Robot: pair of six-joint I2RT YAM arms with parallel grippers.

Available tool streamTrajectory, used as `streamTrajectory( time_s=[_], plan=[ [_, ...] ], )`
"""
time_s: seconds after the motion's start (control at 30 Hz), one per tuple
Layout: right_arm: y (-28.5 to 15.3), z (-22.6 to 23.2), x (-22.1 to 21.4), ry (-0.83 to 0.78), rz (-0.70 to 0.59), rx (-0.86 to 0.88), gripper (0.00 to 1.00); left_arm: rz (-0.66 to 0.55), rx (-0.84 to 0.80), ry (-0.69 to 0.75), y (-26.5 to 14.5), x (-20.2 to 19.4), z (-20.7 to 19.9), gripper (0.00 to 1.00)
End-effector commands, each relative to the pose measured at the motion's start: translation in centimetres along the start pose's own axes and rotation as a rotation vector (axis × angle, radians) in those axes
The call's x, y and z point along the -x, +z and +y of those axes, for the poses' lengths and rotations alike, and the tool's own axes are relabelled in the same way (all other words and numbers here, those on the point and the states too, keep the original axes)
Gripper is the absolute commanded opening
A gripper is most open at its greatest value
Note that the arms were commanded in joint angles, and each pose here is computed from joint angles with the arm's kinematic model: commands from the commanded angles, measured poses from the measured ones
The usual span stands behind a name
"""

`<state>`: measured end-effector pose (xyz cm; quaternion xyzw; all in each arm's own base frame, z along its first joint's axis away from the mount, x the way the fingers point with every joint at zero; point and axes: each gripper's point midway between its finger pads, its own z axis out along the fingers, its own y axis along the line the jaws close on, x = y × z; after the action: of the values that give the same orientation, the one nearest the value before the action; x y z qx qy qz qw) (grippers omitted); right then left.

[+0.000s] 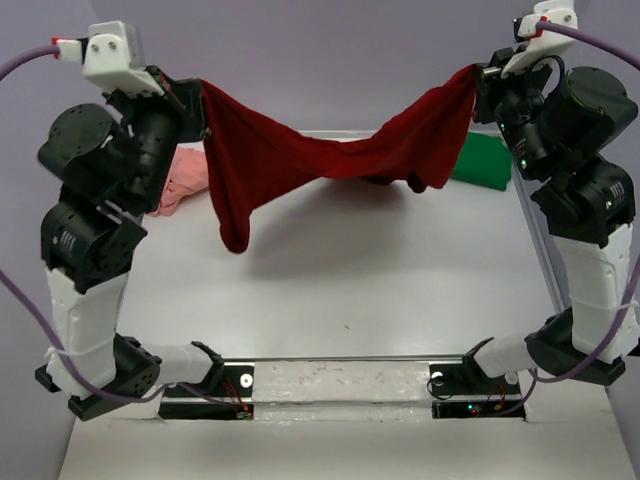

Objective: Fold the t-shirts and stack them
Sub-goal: Flatten out the tshirt

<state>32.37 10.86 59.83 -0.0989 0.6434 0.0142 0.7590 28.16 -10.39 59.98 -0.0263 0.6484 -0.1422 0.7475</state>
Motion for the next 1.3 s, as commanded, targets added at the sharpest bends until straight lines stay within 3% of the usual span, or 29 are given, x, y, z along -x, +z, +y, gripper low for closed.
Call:
streamTrajectory(
  time_s=[0.0,0.2,0.33,0.4,0.43,0.7,0.8,0.87,0.9,0.93,1.0,1.13,1.27],
  plan=[
    [-5.7,-2.7,4.0,-0.039,-0.076,-0.137,0.00,-0.103,0.040,-0.103,-5.6,4.3,2.2,0.00],
    [-9.3,-4.3,6.0,-0.086,-0.076,-0.238,0.00,-0.110,0.063,-0.118,-8.4,5.0,4.0,0.00],
    [-9.3,-2.8,7.5,-0.131,-0.094,-0.257,0.00,-0.107,0.067,-0.114,-8.5,4.9,4.1,0.00],
    [-9.4,-2.4,9.0,-0.083,-0.129,-0.277,0.00,-0.099,0.070,-0.104,-7.9,4.6,3.9,0.00],
    [-9.3,-0.9,9.2,-0.146,-0.121,-0.258,0.00,-0.093,0.063,-0.100,-7.5,4.4,3.5,0.00],
    [-8.2,4.0,10.8,-0.176,-0.190,-0.221,0.00,-0.085,0.069,-0.059,-4.3,3.7,2.0,0.00],
    [-7.3,4.1,10.3,-0.193,-0.179,-0.247,0.00,-0.036,0.109,-0.029,-2.3,0.9,1.9,0.00],
    [-6.2,4.4,9.3,-0.174,-0.165,-0.246,0.00,0.051,0.130,0.014,-0.2,-3.5,1.4,0.00],
    [-4.5,3.7,7.0,-0.300,-0.088,-0.252,0.00,0.047,0.133,-0.006,0.4,-4.2,1.1,0.00],
    [-2.9,4.6,5.7,-0.193,-0.090,-0.199,0.00,0.063,0.122,-0.006,0.8,-5.3,0.8,0.00],
    [-0.4,2.4,1.9,-0.219,0.004,-0.222,0.00,0.110,0.150,0.009,2.3,-8.5,1.3,0.00],
    [3.5,2.9,-4.5,-0.206,0.111,-0.160,0.00,0.244,0.197,0.046,5.2,-15.1,3.2,0.00],
    [6.4,2.0,-9.5,-0.214,0.209,-0.145,0.00,0.265,0.241,0.065,6.6,-17.5,5.2,0.00]
  ],
)
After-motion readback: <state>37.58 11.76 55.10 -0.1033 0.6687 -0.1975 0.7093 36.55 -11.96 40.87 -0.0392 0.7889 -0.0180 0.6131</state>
